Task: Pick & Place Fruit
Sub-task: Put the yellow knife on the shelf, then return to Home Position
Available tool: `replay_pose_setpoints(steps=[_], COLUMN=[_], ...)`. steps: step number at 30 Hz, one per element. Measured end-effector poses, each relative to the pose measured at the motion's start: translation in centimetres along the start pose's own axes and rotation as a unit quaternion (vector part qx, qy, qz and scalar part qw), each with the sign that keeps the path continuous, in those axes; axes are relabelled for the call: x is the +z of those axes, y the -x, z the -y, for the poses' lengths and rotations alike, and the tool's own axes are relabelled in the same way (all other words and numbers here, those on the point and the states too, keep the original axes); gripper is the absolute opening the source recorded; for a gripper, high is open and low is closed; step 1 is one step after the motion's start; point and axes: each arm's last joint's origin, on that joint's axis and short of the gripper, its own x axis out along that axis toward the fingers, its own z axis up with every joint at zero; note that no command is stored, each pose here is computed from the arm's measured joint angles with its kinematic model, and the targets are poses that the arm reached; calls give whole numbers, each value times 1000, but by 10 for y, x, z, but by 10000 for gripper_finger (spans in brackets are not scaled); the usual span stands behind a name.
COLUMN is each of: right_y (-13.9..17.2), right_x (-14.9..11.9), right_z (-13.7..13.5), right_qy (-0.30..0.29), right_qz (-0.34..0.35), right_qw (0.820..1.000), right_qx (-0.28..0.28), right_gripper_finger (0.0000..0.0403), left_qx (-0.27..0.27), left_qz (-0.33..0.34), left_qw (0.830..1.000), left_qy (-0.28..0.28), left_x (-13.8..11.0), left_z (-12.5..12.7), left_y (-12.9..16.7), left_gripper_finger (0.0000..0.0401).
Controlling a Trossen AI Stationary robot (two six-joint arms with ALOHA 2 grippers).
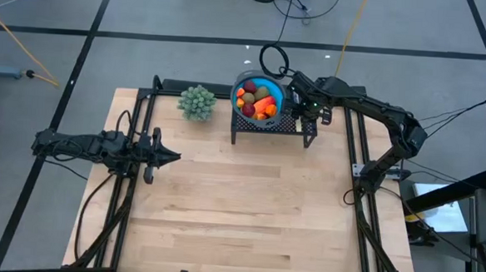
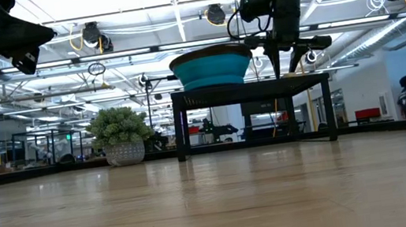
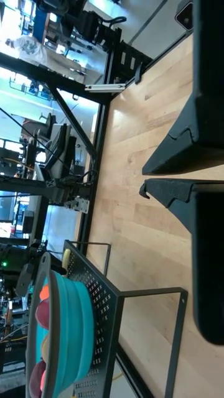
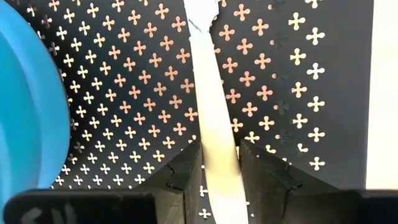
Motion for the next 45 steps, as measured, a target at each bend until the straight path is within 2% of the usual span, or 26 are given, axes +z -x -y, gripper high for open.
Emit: replay_pose_setpoints(steps=[17,30,35,39,45], right_y=[2,33,56,77,106], right_x=[0,-7,-20,-38,-67], right_z=[1,9,14,22,38], right_qy=[9,11,45,89,157], right_qz=[0,24,39,78,137], right_qw=[1000,999,995,989,974], right_qx=[1,47,80,85,85], right_gripper_finger=[101,100,100,97,53], left_qx=[0,0,0,0,0], left_qz=[0,0,1,1,1], left_qw=[1000,1000,1000,1000,1000], left_qy=[0,0,1,2,0], left_x=[0,0,0,0,0], left_z=[0,0,0,0,0], left_y=[0,0,0,0,0], left_gripper_finger=[19,19,19,19,19])
